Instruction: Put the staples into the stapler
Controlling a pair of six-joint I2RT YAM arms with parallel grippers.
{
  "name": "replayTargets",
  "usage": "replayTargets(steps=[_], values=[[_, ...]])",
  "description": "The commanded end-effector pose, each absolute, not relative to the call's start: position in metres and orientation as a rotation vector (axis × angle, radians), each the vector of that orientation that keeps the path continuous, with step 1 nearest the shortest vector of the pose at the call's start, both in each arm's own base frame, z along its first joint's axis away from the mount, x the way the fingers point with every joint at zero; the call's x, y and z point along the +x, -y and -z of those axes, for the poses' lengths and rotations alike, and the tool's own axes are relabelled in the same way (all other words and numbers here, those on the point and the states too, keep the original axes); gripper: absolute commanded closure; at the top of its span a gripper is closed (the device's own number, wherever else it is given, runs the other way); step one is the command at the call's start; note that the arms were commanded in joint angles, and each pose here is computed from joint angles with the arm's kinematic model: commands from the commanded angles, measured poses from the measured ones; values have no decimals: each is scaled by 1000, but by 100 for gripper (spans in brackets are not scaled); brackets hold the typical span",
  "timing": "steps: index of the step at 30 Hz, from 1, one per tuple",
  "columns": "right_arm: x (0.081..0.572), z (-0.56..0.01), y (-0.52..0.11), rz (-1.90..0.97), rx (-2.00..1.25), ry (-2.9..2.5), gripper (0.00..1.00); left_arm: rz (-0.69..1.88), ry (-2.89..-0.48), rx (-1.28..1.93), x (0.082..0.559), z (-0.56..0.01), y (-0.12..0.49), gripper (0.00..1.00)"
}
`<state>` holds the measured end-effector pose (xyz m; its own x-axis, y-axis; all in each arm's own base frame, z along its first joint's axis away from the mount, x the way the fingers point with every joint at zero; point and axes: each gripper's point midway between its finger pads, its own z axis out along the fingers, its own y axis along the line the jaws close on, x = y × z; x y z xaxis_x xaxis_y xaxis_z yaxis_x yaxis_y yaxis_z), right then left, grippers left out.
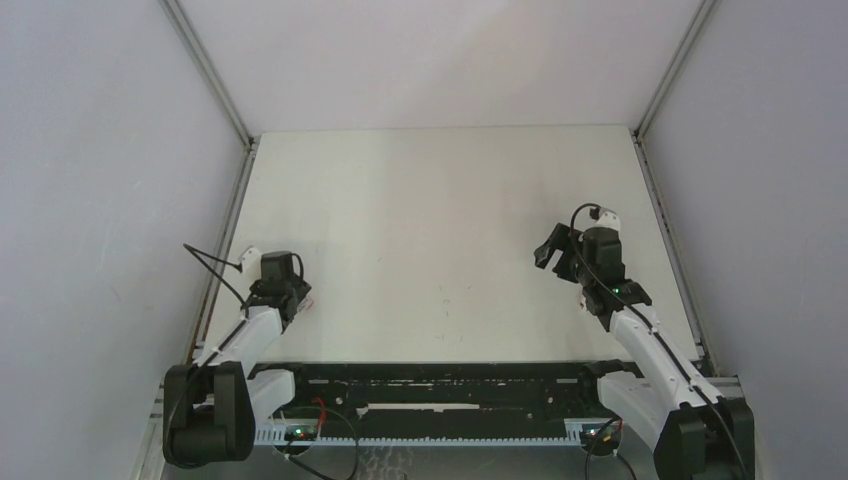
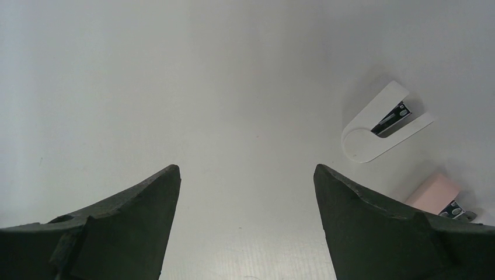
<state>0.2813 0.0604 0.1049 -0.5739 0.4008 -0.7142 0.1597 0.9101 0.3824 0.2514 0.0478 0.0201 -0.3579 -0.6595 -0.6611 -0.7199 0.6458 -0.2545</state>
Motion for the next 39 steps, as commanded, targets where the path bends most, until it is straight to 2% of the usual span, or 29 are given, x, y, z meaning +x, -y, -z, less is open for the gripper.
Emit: replayTargets(steps=[1,9,13,18,23,25,33,36,39], values=[[288,-128,-61,-356,375,-2114,16,-31,-2170,-960,264,-25,-35,52],[287,-134,-58,-344,370,-2094,16,-10,-2327,-584,291,-34,20,53],[286,-133,-56,-331,369,-2097,16,50,-2395,-325,299,-34,73,56],[287,-132,-54,-316,367,-2097,16,189,-2390,31,301,-42,148,56],[287,-132,-53,-306,364,-2098,16,243,-2371,347,296,-47,195,55],[287,-132,-52,-300,355,-2096,16,257,-2365,416,292,-47,206,53],[289,-132,-55,-312,331,-2083,16,151,-2367,519,284,-38,216,34],[291,-130,-60,-335,320,-2087,16,131,-2367,528,283,-36,216,31],[294,-127,-71,-383,292,-2100,16,120,-2371,528,283,-34,215,33]])
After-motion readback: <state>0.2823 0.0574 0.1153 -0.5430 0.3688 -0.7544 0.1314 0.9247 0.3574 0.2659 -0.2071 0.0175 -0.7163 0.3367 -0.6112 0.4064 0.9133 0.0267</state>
